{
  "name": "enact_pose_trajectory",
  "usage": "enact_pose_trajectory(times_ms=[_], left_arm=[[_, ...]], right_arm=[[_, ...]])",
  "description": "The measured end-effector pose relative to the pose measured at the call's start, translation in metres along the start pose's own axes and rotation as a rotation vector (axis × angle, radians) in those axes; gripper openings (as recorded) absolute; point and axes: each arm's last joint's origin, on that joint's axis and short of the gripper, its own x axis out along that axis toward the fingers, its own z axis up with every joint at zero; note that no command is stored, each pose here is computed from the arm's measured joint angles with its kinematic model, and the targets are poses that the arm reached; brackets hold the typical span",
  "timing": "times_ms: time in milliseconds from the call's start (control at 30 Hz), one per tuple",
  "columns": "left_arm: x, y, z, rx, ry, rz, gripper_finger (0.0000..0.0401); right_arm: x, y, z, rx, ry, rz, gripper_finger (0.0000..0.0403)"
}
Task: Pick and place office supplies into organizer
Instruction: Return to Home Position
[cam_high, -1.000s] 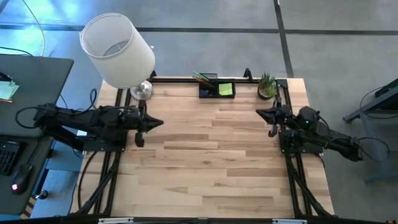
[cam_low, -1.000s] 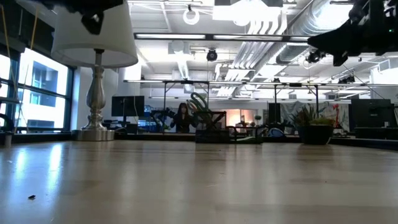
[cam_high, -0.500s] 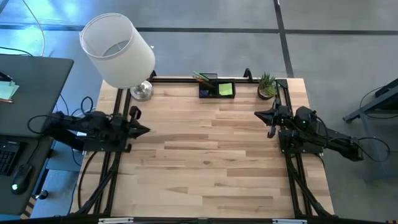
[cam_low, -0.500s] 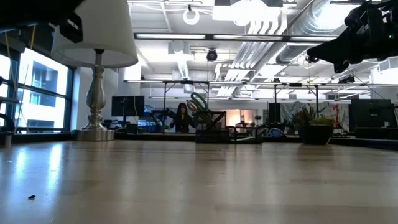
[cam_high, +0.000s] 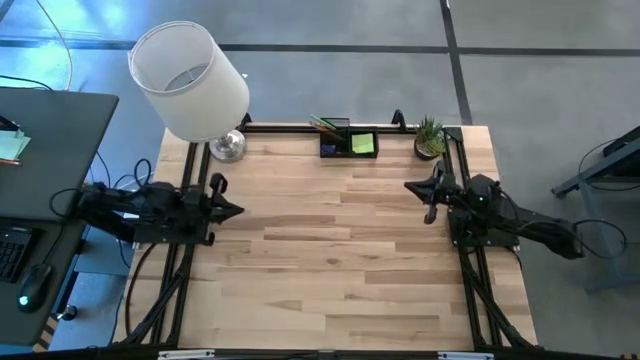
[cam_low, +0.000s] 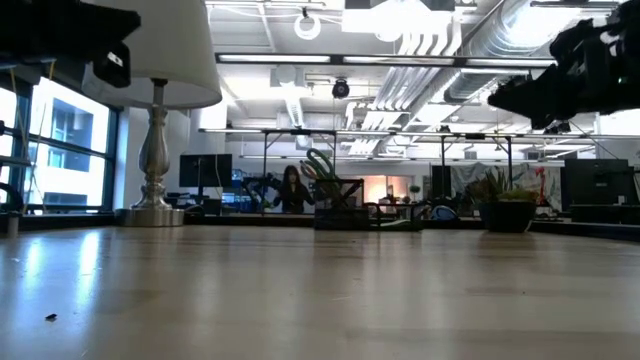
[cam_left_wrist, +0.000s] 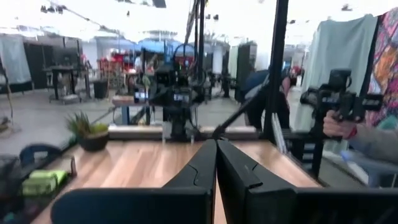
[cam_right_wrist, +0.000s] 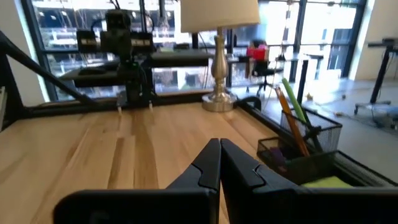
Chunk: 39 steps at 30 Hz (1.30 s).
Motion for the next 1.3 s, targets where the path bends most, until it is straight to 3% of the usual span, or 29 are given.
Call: enact_pose_trajectory(times_ms=[200,367,500,767,1300], left_arm=[[0.002,0.000,-0.012,-0.008,0.036,0.017,0.0000],[0.002,0.003,-0.015,0.015,0.042,0.115,0.0001],[0.001,0.005,-0.015,0.018,0.036,0.166,0.0001],[0.001,0.005,-0.015,0.019,0.043,0.176,0.0001],[0.001,0.005,-0.015,0.019,0.043,0.176,0.0001]], right_arm=[[0.003,0.002,-0.005,-0.010,-0.049,0.060,0.0000],[0.003,0.003,-0.004,0.031,-0.068,0.109,0.0000],[0.004,0.002,-0.007,0.020,-0.028,0.090,0.0000],[0.004,-0.002,-0.008,0.041,-0.029,-0.073,0.0000],[0.004,-0.002,-0.009,0.049,-0.013,-0.076,0.0000]])
